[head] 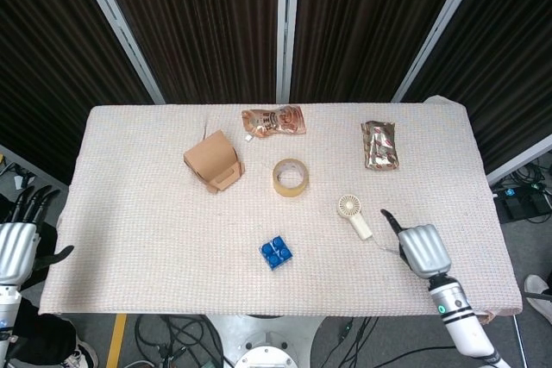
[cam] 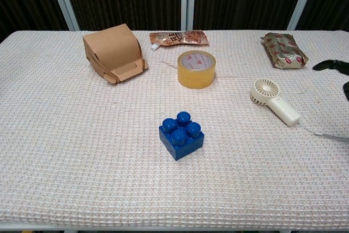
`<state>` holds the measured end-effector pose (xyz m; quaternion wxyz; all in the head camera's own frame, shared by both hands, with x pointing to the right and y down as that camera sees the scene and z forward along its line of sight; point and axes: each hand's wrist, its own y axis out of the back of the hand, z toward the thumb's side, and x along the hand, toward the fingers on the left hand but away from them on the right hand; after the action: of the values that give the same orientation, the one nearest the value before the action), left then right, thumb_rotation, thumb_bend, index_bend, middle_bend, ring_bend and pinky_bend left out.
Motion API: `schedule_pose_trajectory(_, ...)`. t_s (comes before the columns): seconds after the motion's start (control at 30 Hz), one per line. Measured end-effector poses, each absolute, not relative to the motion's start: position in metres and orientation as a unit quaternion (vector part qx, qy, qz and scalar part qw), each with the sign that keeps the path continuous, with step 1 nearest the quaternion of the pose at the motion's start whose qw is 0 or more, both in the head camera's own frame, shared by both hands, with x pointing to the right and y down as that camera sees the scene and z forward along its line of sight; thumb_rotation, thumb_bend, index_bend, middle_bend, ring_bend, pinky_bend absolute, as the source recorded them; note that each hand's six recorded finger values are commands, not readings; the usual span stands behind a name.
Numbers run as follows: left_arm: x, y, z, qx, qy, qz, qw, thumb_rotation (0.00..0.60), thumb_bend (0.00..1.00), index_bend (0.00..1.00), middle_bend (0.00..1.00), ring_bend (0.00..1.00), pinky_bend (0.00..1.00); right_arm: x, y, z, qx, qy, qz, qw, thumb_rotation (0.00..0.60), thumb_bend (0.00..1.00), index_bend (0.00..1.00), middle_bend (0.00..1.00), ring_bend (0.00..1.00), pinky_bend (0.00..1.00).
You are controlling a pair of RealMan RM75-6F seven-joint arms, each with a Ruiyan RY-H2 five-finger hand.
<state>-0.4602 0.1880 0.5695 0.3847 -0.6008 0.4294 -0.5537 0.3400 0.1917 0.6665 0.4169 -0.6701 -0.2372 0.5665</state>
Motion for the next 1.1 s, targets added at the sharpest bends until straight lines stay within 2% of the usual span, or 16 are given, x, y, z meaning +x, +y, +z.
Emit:
schedule_pose_trajectory(0.17,-0.465,0.189,0.569,-0.600,0.428,-0.556,0.385,0.600,0.00,0.11,0.08,0.03,0.25,0.320,0.198,0.687,-0.686,-0.205,0.573,0.400,0.600,1.00,0.12,1.00,0.91,0.83)
schedule_pose_trajectory(0.37,-0.470,0.188,0.565,-0.596,0.434,-0.556,0.384,0.600,0.00,0.11,0.08,0.03,0.25,0.314,0.198,0.699,-0.682,-0.182,0.591,0.391,0.600,1.00,0.12,1.00,0.91,0.83)
schedule_pose_trajectory(1.1,-0.473,0.187,0.563,-0.593,0.429,-0.562,0.385,0.600,0.00,0.11,0.08,0.03,0.25,0.306,0.192,0.711,-0.678,-0.178,0.608,0.373,0.600,1.00,0.12,1.00,0.91,0.83)
